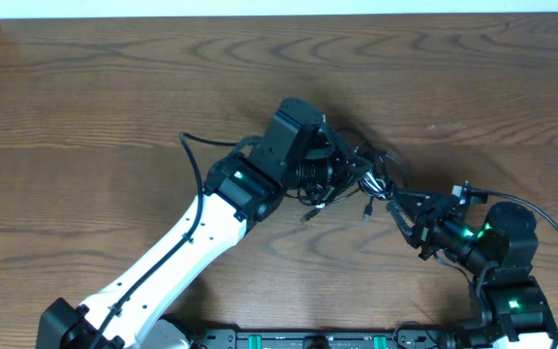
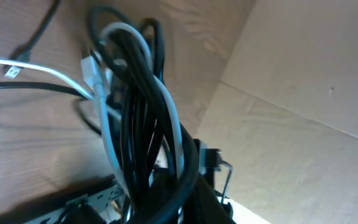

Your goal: Untangle cables

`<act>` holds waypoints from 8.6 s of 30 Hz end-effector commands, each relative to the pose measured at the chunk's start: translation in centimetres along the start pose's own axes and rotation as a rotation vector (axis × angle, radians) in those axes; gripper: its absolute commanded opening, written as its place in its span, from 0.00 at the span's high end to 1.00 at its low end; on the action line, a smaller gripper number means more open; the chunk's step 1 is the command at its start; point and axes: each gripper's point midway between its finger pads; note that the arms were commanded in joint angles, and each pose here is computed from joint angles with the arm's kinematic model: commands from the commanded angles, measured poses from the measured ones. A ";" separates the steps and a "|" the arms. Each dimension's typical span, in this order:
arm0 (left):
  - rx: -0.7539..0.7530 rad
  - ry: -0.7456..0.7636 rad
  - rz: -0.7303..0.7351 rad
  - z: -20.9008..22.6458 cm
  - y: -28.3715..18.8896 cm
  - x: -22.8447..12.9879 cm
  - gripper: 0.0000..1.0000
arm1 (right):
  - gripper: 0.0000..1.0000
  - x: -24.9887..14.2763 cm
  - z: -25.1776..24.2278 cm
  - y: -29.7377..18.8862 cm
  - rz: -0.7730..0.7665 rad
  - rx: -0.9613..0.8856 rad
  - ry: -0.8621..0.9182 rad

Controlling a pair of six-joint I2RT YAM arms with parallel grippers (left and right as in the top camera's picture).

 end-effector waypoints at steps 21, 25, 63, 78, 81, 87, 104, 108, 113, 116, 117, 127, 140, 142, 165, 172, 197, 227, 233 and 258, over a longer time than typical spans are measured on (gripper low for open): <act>-0.016 0.180 -0.037 -1.1 0.4 -1.0 0.92 | 0.78 1.7 -0.3 0.4 -0.077 -0.041 -0.276; -0.003 0.249 -0.083 -1.0 0.3 -0.2 0.92 | 0.67 2.1 -1.1 0.3 -0.087 -0.075 -0.347; 0.074 0.961 -0.061 0.3 0.1 0.1 0.92 | 0.11 1.8 -2.0 0.3 -0.068 -0.104 -0.259; 0.058 0.855 -0.055 0.1 0.1 -0.1 0.92 | 0.12 4.3 -1.8 -0.1 -0.213 -0.113 -0.265; 0.000 0.859 -0.009 -0.6 0.2 -1.1 0.92 | 0.10 5.2 -1.7 -0.3 -0.267 -0.115 -0.267; -0.196 0.874 0.089 -3.8 -0.2 -3.9 0.92 | 0.11 5.3 -1.7 -0.4 -0.278 -0.115 -0.268; -0.279 0.839 0.215 -4.2 -1.1 -5.8 0.92 | 0.99 7.4 -0.4 -1.1 -0.407 -0.122 -0.483; -0.283 0.840 0.216 -4.3 -1.1 -5.8 0.92 | 0.91 7.4 -0.4 -1.1 -0.405 -0.125 -0.499; -0.285 0.820 0.216 -4.4 -1.2 -5.8 0.92 | 0.60 7.1 -0.4 -0.9 -0.386 -0.122 -0.499; -0.294 0.807 0.212 -4.7 -1.2 -5.8 0.92 | 0.65 7.1 -0.4 -0.9 -0.387 -0.123 -0.499; -0.297 0.809 0.211 -4.8 -1.2 -5.8 0.92 | 0.75 7.1 -0.4 -0.9 -0.388 -0.123 -0.499; -0.306 0.796 0.187 -4.9 -2.0 -4.1 0.92 | 0.99 10.4 -3.3 -2.7 -0.552 -0.303 -0.529; -0.264 0.691 -0.014 -3.7 -6.0 5.1 0.92 | 0.99 11.2 -4.8 -3.5 -0.593 -0.380 -0.509; -0.249 0.684 -0.009 -3.3 -5.9 5.2 0.83 | 0.99 11.1 -4.8 -3.4 -0.583 -0.377 -0.509; 0.141 1.075 0.043 5.5 -4.7 5.2 0.32 | 0.99 -0.5 1.4 0.7 0.040 0.050 -1.002; 0.263 1.138 0.017 6.1 -3.4 4.8 0.53 | 0.99 -1.0 1.5 0.7 0.065 0.067 -1.008; 0.336 1.112 0.150 8.7 -3.0 1.6 0.53 | 0.99 -0.7 1.8 0.7 0.041 0.069 -0.991; 0.797 1.157 -0.381 7.4 -11.7 8.4 0.92 | 0.99 8.4 -3.1 -1.4 -0.390 -0.318 -0.782; 0.925 1.038 -0.639 6.7 -16.5 10.4 0.92 | 0.99 10.5 -5.7 -3.2 -0.487 -0.473 -0.735; 0.555 0.584 -0.200 10.9 -6.3 8.1 0.36 | 0.99 5.7 -1.2 -0.1 -0.262 -0.175 -0.781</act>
Point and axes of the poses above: each gripper's point midway between its finger pads, its own y axis out along the fingers, its own z axis along the line the jaws close on, x = y × z, and after that the axes turned 6 degrees about y, right-handed
